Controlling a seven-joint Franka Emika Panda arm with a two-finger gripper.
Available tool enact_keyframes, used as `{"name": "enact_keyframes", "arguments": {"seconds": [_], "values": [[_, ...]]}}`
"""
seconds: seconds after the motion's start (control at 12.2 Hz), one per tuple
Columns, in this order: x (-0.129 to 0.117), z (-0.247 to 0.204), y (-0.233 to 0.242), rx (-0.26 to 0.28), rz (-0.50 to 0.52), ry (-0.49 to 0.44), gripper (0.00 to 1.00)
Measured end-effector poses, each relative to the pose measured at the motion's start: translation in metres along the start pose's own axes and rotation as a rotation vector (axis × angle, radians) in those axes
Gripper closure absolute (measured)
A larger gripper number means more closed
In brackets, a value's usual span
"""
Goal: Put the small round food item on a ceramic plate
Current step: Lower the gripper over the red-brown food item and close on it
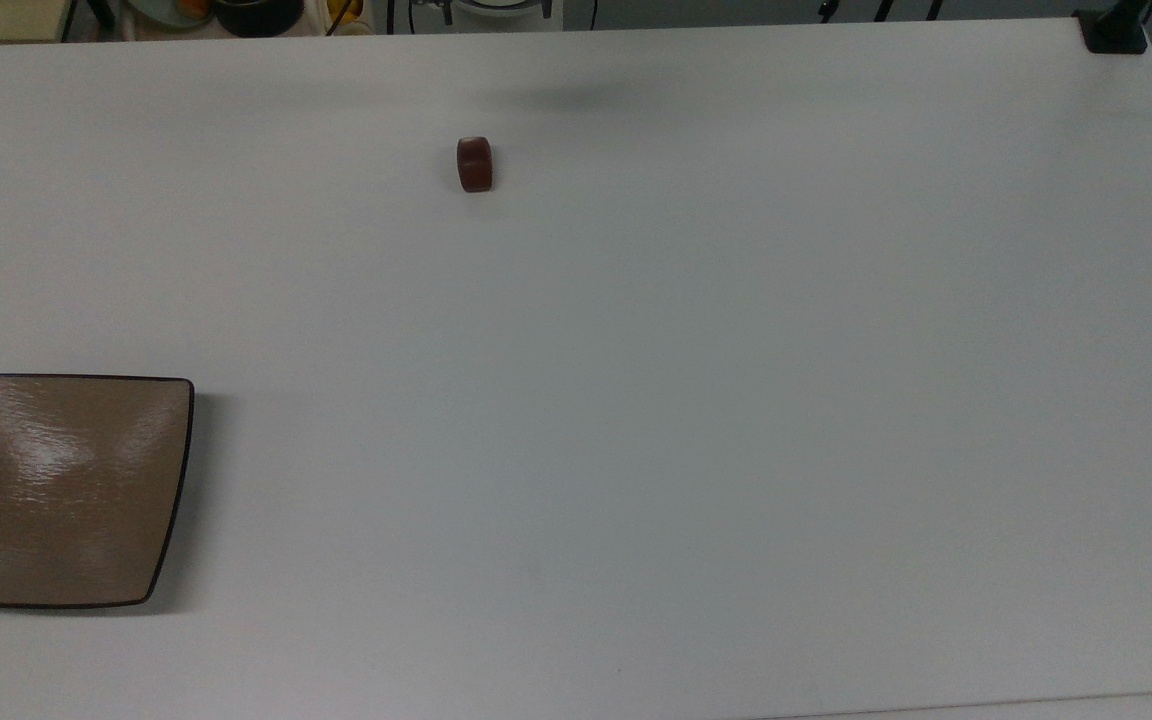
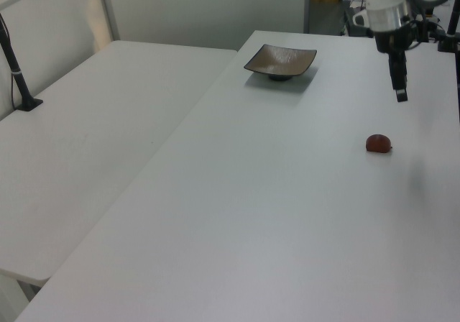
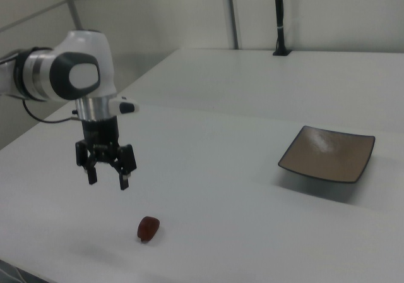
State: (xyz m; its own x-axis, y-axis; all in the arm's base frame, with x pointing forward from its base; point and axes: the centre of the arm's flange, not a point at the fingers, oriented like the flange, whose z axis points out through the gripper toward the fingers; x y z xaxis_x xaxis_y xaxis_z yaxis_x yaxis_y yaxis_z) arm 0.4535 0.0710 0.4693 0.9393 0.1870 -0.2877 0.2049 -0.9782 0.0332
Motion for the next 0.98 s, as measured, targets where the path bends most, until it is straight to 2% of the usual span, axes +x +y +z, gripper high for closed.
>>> {"name": "enact_keyframes", "arguments": {"seconds": [0.41,0.82,0.98], "values": [[0.007,0.064,0.0,-0.051,-0.024,0.056,0.0],[0.019,0.098,0.011,-0.041,-0.006,0.199,0.0],[0.027,0.111,0.016,-0.038,0.004,0.226,0.0]]}}
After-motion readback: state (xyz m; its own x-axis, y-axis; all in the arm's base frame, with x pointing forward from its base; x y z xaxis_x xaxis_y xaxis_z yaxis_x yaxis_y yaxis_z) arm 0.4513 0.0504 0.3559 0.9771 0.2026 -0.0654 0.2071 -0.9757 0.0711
